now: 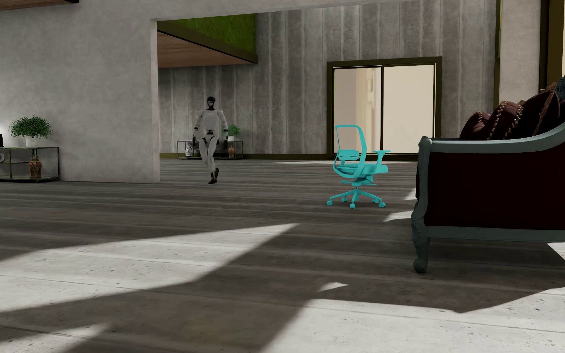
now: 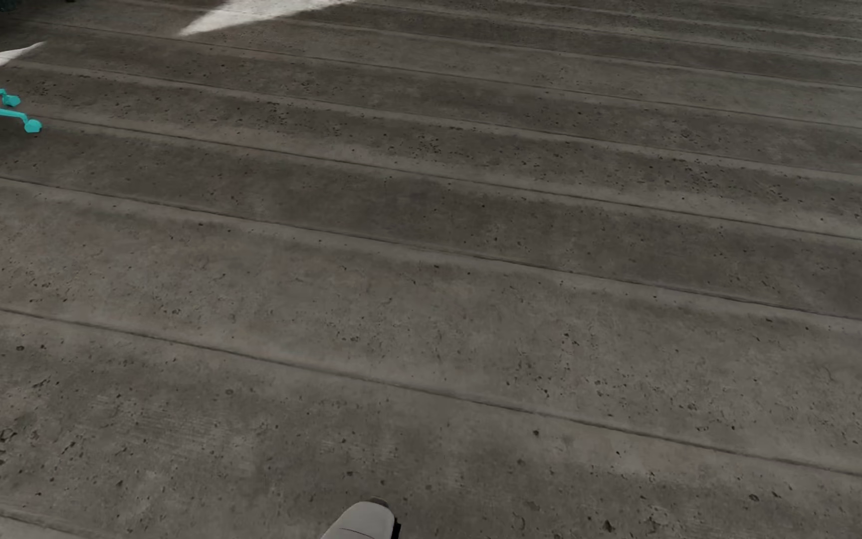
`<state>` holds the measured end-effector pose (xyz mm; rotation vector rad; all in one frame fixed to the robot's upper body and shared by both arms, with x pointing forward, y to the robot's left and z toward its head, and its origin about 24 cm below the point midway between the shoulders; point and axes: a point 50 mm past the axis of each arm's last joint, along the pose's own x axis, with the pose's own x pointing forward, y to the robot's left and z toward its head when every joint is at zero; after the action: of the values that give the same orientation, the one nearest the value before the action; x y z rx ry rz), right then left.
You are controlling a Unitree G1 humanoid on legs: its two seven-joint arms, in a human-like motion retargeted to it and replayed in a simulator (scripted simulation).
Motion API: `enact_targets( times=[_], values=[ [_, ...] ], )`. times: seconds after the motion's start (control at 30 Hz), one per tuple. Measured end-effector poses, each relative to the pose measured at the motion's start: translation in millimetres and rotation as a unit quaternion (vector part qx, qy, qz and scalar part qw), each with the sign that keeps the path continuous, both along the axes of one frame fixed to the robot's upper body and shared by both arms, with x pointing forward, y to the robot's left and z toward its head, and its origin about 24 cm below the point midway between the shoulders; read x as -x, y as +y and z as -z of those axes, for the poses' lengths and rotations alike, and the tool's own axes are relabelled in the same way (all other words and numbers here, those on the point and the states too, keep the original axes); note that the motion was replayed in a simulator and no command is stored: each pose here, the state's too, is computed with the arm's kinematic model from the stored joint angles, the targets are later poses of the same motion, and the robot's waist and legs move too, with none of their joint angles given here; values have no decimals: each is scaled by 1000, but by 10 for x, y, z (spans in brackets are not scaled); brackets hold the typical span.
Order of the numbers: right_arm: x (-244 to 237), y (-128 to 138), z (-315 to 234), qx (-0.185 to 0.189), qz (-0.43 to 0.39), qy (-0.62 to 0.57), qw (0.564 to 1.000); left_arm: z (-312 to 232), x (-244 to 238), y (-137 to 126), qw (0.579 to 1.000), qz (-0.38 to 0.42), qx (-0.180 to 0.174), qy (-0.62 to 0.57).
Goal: Move towards the dark red sofa
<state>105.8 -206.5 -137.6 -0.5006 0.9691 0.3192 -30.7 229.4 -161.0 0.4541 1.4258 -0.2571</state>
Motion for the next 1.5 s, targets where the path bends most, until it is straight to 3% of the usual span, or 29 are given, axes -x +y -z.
enact_targets(
  times=[0.1,0.2,0.27,0.37,0.43,0.53,0.6,0.67,0.9,1.0,1.07,1.13,1.3,1.4,1.5],
  values=[
    [393,17,164,13,-12,76,997,2,-123,-24,1000,-14,4,-23],
    [749,57,246,6,20,126,992,-59,-511,-83,995,-4,22,-95],
    [1004,57,252,12,-11,160,987,-142,-806,-121,988,1,34,-152],
    [1146,70,251,11,-17,178,984,-296,-1273,-35,974,6,28,-225],
    [1248,51,241,14,-23,190,981,-310,-1342,23,972,-10,19,-234],
    [1349,-53,250,32,-13,212,977,-136,-920,17,988,-18,12,-156],
    [1138,-156,251,41,19,186,982,-96,-707,-16,992,-8,15,-124],
    [824,-166,220,41,2,142,989,-72,-477,-30,996,4,16,-90],
    [-405,-173,-277,8,11,-86,996,-122,439,251,998,-16,-35,52],
    [-218,-210,-169,6,50,-56,997,-141,616,296,995,-22,-47,87],
    [208,-278,50,30,57,33,997,-77,374,243,997,3,-37,62],
    [605,-277,171,51,14,111,992,-40,-38,56,1000,12,-2,-13],
    [1487,-156,219,41,20,224,973,-244,-1080,-239,977,29,57,-202],
    [1577,-49,226,27,26,234,972,-515,-1500,-230,953,46,65,-292],
    [1471,-173,223,43,29,223,973,-405,-1314,-192,964,19,58,-260]
  ],
)
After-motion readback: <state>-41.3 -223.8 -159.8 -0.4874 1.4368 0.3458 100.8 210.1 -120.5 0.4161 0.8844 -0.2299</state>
